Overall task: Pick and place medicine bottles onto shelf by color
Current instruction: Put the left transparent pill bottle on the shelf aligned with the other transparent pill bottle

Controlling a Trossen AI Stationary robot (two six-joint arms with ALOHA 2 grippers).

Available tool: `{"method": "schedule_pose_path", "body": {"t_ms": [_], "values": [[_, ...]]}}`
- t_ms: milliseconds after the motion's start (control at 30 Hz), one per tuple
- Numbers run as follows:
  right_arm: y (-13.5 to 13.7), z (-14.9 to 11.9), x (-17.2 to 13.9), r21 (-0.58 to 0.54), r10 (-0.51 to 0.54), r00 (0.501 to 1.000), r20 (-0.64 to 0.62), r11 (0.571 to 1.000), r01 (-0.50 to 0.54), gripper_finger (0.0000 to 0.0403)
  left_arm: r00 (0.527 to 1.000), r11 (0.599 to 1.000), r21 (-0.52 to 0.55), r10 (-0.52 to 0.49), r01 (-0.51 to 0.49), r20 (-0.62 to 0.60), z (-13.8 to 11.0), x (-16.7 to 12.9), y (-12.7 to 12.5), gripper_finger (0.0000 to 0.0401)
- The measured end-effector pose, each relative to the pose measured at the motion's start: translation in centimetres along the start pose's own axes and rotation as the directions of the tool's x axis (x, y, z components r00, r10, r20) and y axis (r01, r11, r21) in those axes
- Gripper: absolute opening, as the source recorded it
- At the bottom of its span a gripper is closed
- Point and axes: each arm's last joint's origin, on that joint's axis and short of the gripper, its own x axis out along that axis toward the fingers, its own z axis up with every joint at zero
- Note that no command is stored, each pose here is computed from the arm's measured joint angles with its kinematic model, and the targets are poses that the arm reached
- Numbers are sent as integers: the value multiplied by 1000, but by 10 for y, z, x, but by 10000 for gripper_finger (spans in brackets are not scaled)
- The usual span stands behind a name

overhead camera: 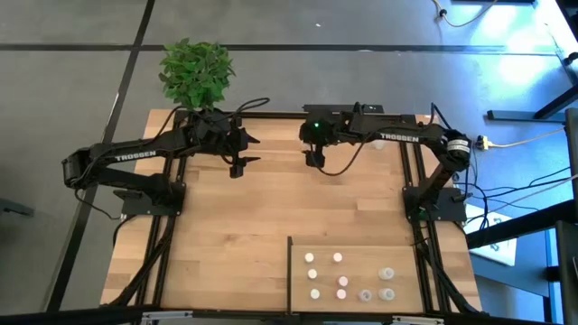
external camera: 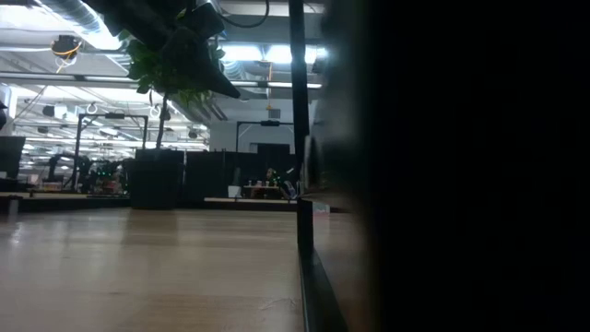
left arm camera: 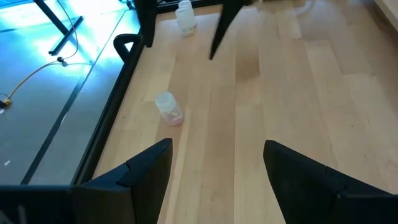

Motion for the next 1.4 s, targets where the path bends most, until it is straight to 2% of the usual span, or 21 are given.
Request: {"method": "schedule_pose_path", "body": {"t_ms": [100, 167, 333, 467, 600, 867, 1000, 1400], "values": [[-9, -6, 6, 94, -7, 999, -38, 996, 11, 374, 1000, 1000, 0, 0, 0, 0, 0, 0, 0, 247], [-11, -8, 13, 113, -5, 999, -51, 994, 11, 374, 1000, 1000, 0, 0, 0, 0, 0, 0, 0, 247], [-5, -15, 38, 93, 24, 994, -107, 996, -14, 374, 1000, 1000, 0, 0, 0, 0, 0, 0, 0, 247], [0, -20, 55, 36, 67, 988, -140, 997, -62, 374, 1000, 1000, 0, 0, 0, 0, 0, 0, 0, 247], [1, -22, 66, 18, 64, 986, -153, 998, -62, 374, 1000, 1000, 0, 0, 0, 0, 0, 0, 0, 247], [-5, -20, 70, 15, -34, 990, -135, 999, 37, 374, 1000, 1000, 0, 0, 0, 0, 0, 0, 0, 247], [-12, -23, 73, 57, -22, 991, -132, 998, 30, 374, 1000, 1000, 0, 0, 0, 0, 0, 0, 0, 247], [-19, -32, 89, 75, -26, 987, -159, 996, 38, 374, 1000, 1000, 0, 0, 0, 0, 0, 0, 0, 247]]}}
